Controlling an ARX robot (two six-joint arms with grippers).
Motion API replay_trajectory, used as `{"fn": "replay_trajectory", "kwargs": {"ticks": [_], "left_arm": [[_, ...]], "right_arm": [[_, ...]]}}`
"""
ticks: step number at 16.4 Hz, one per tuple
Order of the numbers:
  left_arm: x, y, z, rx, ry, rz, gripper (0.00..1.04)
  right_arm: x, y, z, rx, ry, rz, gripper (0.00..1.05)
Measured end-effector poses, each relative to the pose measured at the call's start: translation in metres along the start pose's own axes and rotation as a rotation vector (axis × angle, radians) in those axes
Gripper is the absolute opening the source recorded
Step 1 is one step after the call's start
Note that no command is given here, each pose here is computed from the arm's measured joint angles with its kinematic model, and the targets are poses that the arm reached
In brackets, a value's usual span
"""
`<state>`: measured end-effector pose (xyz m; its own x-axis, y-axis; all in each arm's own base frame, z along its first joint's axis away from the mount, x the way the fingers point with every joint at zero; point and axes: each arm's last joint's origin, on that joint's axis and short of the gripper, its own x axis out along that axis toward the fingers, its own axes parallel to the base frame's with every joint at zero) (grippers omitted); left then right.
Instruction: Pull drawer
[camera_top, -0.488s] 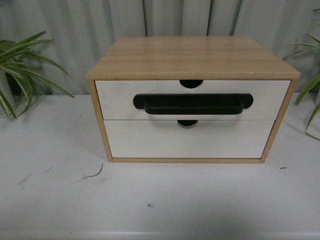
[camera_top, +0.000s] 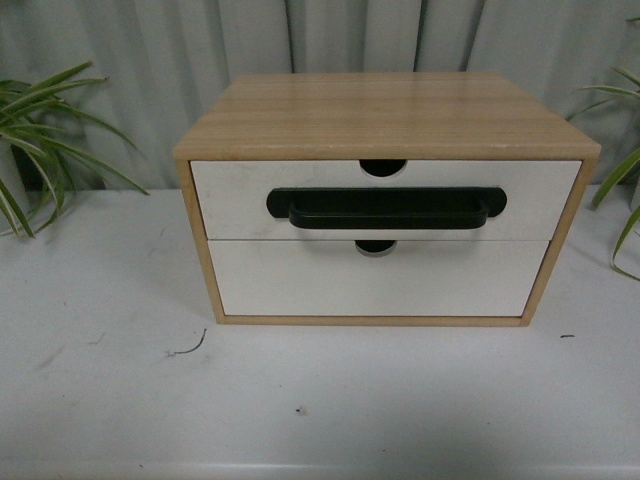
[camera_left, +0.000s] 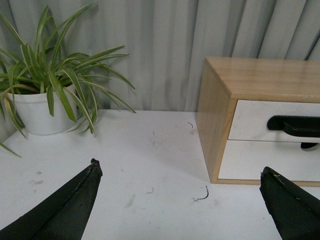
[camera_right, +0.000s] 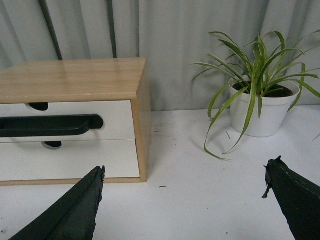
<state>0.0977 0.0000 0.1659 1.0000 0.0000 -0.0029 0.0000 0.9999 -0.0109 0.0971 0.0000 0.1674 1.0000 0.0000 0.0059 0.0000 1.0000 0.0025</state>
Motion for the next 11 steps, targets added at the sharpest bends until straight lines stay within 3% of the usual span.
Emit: {"fn": "replay_trajectory", "kwargs": {"ticks": [11], "left_arm": [[0.0,0.0,0.0,0.0,0.0,0.0,0.98]], "right_arm": [[0.0,0.0,0.0,0.0,0.0,0.0,0.98]]}}
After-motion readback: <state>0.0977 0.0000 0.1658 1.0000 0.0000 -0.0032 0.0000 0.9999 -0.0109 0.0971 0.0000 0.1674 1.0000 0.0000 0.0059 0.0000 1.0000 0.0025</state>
